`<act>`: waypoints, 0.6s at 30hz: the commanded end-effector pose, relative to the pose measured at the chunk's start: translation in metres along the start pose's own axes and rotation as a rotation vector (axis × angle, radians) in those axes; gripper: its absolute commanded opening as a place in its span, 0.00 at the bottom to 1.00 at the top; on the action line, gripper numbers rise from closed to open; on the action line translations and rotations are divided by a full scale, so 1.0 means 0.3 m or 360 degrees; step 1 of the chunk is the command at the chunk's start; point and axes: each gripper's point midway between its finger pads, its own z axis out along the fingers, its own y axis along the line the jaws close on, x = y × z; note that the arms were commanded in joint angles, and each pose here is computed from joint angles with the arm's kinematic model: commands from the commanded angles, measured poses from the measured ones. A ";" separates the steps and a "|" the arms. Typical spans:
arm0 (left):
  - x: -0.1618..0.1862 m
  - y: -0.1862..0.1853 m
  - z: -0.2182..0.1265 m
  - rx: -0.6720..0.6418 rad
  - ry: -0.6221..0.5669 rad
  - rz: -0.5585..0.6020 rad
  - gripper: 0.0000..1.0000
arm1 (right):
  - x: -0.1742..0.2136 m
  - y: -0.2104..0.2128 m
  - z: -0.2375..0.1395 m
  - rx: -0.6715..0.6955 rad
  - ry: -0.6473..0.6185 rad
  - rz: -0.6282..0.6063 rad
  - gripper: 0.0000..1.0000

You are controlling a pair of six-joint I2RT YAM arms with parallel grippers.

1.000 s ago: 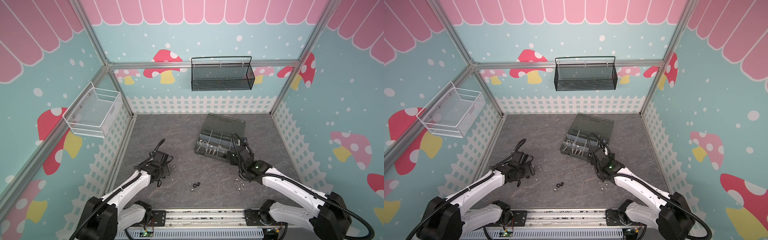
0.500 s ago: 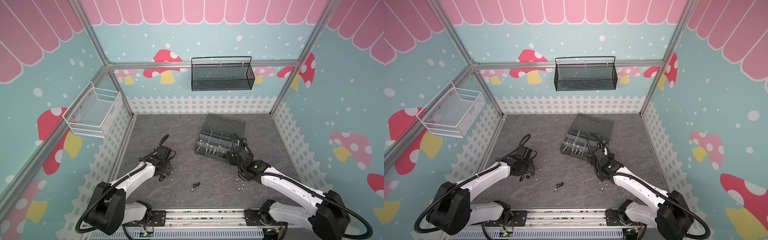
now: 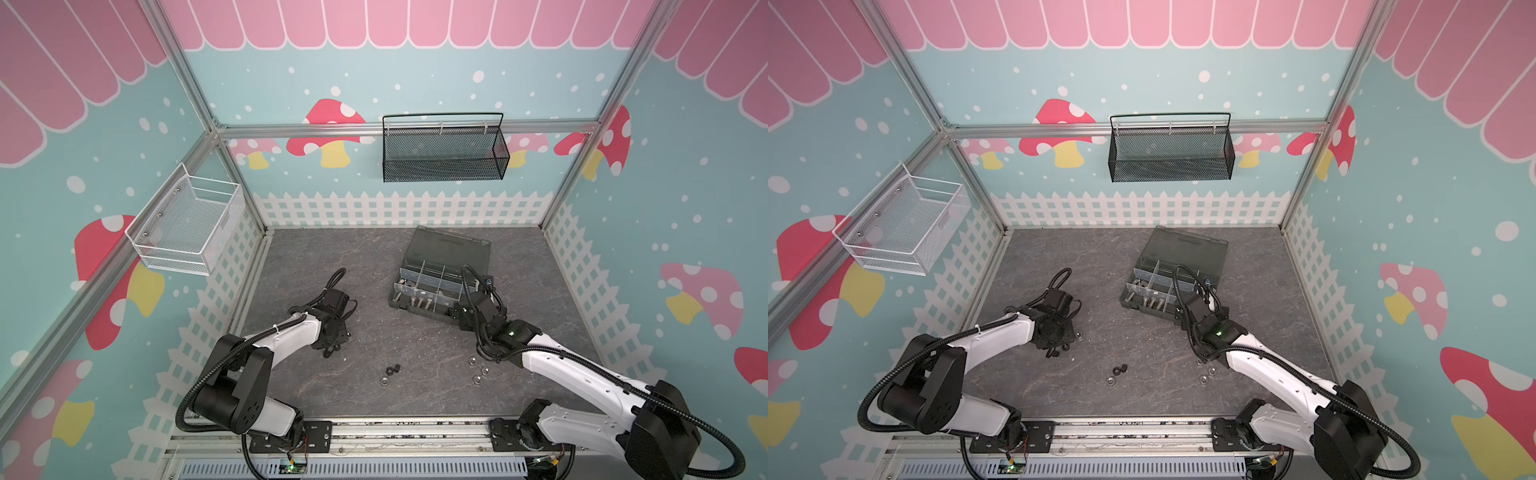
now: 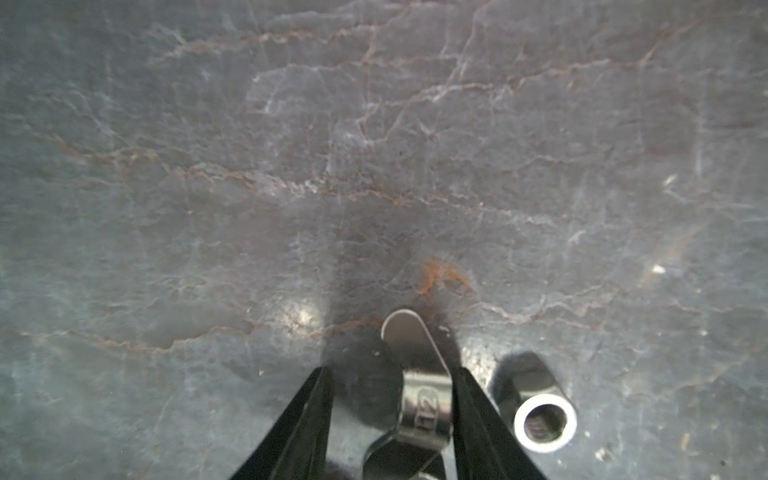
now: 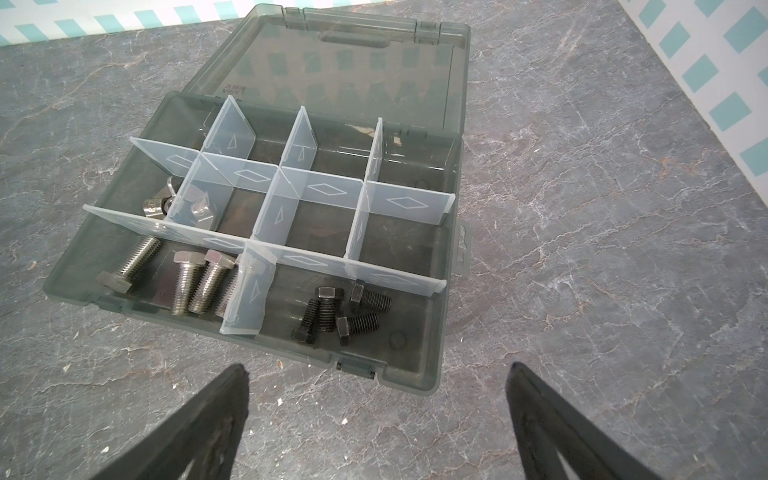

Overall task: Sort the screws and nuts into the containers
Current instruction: 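Lower the left gripper onto a fourth silver wing nut and close it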

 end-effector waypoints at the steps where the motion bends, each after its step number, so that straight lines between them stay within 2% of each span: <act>1: -0.019 -0.010 0.009 0.0006 -0.0008 -0.0016 0.45 | -0.012 -0.014 -0.007 0.0035 -0.0012 0.0034 0.98; 18: -0.019 -0.007 -0.005 0.0019 -0.0029 -0.0066 0.15 | -0.015 -0.020 -0.014 0.0034 -0.0026 0.0046 0.98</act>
